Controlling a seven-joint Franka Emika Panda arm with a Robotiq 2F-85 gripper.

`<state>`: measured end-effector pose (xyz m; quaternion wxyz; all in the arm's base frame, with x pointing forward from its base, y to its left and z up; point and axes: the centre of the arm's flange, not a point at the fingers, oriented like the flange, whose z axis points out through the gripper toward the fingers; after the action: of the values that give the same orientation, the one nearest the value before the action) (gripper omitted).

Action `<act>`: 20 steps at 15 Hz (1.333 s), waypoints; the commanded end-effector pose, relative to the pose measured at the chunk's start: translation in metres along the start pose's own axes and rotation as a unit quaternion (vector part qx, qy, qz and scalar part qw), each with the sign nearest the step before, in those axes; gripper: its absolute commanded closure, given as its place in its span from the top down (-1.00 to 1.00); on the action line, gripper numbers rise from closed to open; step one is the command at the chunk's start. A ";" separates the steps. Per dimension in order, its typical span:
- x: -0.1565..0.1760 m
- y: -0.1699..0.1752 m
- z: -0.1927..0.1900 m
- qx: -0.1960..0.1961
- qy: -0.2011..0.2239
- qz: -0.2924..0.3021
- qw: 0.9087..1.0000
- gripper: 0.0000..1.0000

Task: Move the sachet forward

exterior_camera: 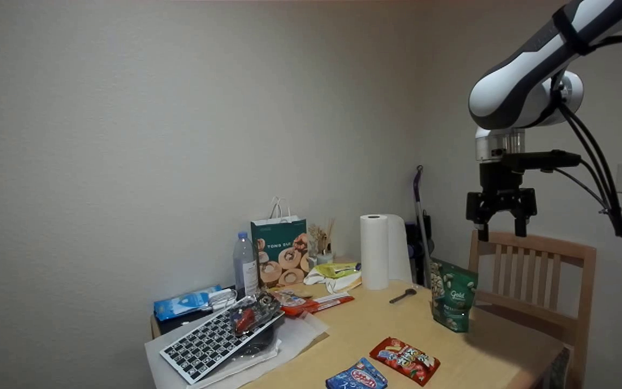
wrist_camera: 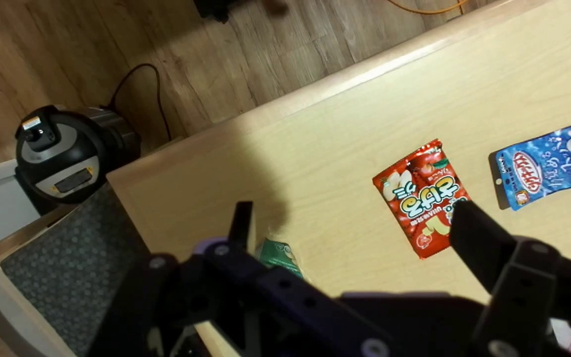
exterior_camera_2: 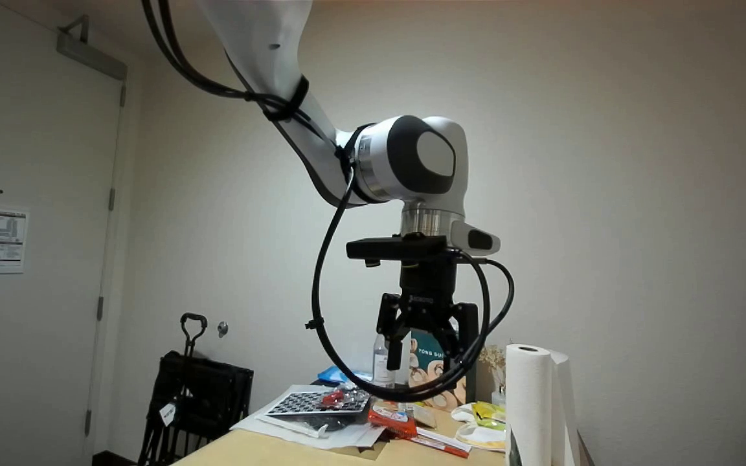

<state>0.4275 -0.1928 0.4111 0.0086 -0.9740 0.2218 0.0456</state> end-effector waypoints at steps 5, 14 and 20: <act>0.066 0.000 0.002 0.003 -0.010 -0.019 1.000 1.00; 0.124 0.010 0.057 -0.014 -0.098 -0.018 0.995 1.00; 0.120 0.022 0.086 -0.021 -0.110 -0.008 0.994 1.00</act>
<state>0.5180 -0.2614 0.3148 0.0126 -0.9647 0.2111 0.1571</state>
